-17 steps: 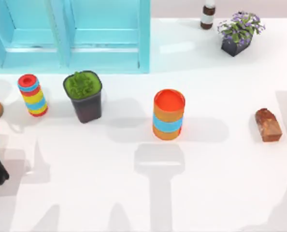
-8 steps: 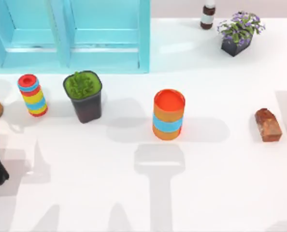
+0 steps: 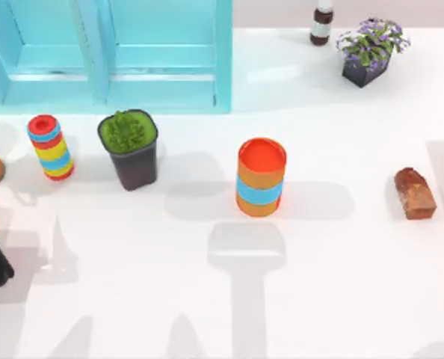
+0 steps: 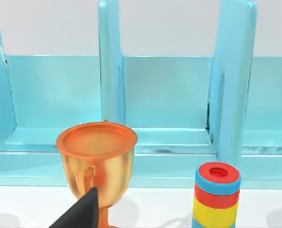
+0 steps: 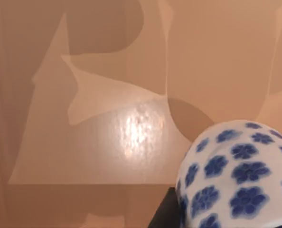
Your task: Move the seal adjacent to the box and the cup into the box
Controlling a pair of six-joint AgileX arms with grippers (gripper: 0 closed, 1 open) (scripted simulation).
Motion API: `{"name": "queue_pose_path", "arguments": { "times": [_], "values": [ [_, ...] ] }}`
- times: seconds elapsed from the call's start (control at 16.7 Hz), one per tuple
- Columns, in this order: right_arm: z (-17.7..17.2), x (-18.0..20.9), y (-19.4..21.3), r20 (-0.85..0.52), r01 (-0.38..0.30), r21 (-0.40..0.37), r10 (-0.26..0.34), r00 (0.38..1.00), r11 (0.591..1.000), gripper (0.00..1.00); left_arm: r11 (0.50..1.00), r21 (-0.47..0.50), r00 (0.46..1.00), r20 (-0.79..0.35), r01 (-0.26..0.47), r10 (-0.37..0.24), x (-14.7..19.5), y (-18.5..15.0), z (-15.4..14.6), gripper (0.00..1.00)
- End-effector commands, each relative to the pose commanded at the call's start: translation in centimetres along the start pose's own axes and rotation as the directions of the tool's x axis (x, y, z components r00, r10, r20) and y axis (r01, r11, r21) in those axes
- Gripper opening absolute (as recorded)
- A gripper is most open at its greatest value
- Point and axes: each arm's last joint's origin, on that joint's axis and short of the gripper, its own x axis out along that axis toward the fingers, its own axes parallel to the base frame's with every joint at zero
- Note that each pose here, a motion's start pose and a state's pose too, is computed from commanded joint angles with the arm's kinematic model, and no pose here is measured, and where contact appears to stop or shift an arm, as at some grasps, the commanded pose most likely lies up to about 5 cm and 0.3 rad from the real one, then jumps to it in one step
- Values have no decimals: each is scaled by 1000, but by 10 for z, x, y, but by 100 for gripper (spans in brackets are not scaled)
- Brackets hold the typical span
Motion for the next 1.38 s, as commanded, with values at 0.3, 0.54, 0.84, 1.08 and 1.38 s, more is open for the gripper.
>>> {"name": "queue_pose_path", "arguments": {
  "times": [0.3,0.54,0.84,1.08,1.38],
  "values": [
    [0,0,0,0,0,0,0,1000,1000,83,1000,0,1000,0,0,0,0,0,0,100],
    [0,0,0,0,0,0,0,1000,1000,100,1000,0,1000,0,0,0,0,0,0,100],
    [0,0,0,0,0,0,0,1000,1000,100,1000,0,1000,0,0,0,0,0,0,100],
    [1,-5,0,6,4,-4,-4,1000,1000,100,1000,0,1000,0,0,0,0,0,0,100],
    [5,-45,-2,18,25,-12,-25,1000,1000,100,1000,0,1000,0,0,0,0,0,0,100]
  ]
}}
